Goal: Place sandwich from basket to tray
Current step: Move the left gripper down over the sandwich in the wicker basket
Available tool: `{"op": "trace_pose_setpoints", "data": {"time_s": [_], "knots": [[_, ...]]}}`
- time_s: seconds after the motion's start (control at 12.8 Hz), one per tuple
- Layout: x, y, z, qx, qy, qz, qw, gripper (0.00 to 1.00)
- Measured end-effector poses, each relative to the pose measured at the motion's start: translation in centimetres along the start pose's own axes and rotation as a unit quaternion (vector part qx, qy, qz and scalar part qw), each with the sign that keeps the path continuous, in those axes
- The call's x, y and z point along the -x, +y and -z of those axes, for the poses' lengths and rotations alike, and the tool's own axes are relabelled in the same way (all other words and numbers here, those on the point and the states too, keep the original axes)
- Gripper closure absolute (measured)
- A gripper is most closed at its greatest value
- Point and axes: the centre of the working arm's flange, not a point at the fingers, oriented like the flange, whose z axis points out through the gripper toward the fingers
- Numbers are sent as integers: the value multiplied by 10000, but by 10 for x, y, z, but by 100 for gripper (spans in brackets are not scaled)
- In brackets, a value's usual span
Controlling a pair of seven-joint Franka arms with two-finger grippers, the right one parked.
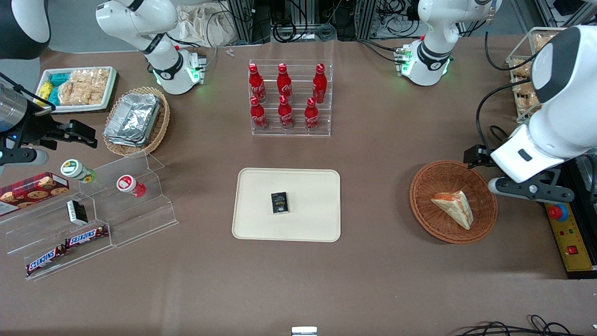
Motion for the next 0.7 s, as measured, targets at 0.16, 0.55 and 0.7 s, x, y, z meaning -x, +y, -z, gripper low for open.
{"op": "trace_pose_setpoints", "data": {"time_s": [0.16, 0.55, 0.7], "knots": [[-2, -2, 0, 8, 7, 24, 10000, 0], [-18, -12, -25, 66, -142, 363, 9992, 0], [-26, -28, -46, 80, -125, 1163, 9931, 0]]}}
